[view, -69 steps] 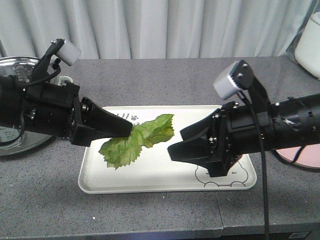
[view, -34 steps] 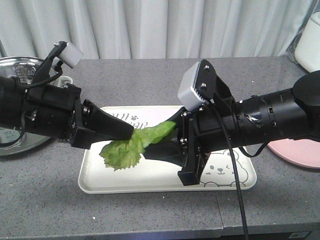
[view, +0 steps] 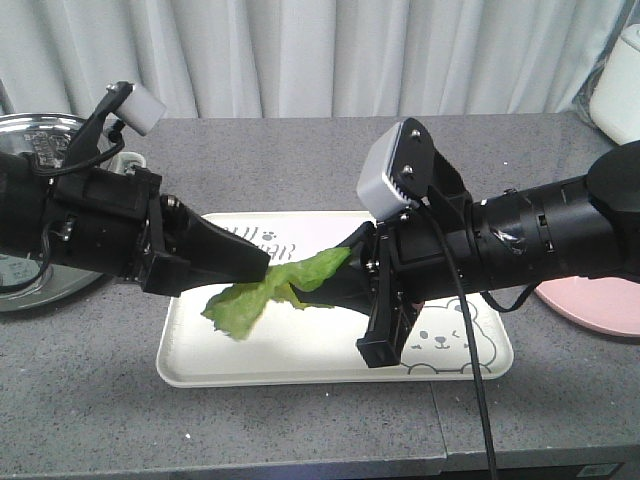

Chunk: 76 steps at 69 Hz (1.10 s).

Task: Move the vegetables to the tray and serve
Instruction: 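Grasp the lettuce with the right gripper and release the left gripper, then carry the lettuce with the right gripper and drop it onto the pink plate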

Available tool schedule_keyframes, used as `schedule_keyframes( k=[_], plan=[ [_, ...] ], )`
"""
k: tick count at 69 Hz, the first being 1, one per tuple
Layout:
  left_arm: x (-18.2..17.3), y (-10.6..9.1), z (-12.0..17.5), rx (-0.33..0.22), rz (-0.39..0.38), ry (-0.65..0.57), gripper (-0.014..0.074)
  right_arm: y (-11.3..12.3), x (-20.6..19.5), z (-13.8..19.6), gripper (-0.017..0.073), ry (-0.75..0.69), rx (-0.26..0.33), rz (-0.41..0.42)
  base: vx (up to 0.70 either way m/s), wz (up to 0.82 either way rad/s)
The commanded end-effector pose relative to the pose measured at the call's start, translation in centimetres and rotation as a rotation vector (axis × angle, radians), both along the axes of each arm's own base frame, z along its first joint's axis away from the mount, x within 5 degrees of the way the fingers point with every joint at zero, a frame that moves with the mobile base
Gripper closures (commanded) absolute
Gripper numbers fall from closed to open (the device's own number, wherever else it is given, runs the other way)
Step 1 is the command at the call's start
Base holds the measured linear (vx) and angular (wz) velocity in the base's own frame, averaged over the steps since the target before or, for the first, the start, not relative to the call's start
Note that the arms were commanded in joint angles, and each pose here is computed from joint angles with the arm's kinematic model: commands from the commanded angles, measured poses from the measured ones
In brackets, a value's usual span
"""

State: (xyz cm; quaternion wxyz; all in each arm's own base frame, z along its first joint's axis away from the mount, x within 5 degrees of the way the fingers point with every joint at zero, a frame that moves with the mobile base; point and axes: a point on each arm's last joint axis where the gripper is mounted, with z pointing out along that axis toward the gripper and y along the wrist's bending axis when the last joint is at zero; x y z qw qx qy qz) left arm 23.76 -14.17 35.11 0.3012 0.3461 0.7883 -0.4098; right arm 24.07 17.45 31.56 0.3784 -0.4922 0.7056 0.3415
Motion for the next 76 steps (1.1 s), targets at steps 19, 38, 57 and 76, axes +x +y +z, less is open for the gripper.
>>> schedule_keyframes(
  k=[19, 38, 57, 76],
  plan=[
    [-0.3, 0.2, 2.5, -0.072, 0.079, -0.103, 0.0067, -7.3, -0.1, 3.8, 0.0564, 0.066, -0.094, -0.475, 0.0, 0.0],
    [-0.3, 0.2, 2.4, -0.059, 0.077, -0.106, 0.0074, -17.5, 0.4, 3.9, 0.0564, 0.221, -0.109, -0.972, 0.0, 0.0],
    [-0.3, 0.2, 2.4, -0.059, 0.076, -0.105, 0.0074, -22.6, 0.0, 4.0, 0.0563, 0.282, -0.001, -1.182, 0.0, 0.0],
    [-0.3, 0.2, 2.4, -0.058, 0.076, -0.105, 0.0074, -25.0, 2.4, 1.1, 0.0561, 0.463, 0.164, -1.136, 0.0, 0.0]
  ],
)
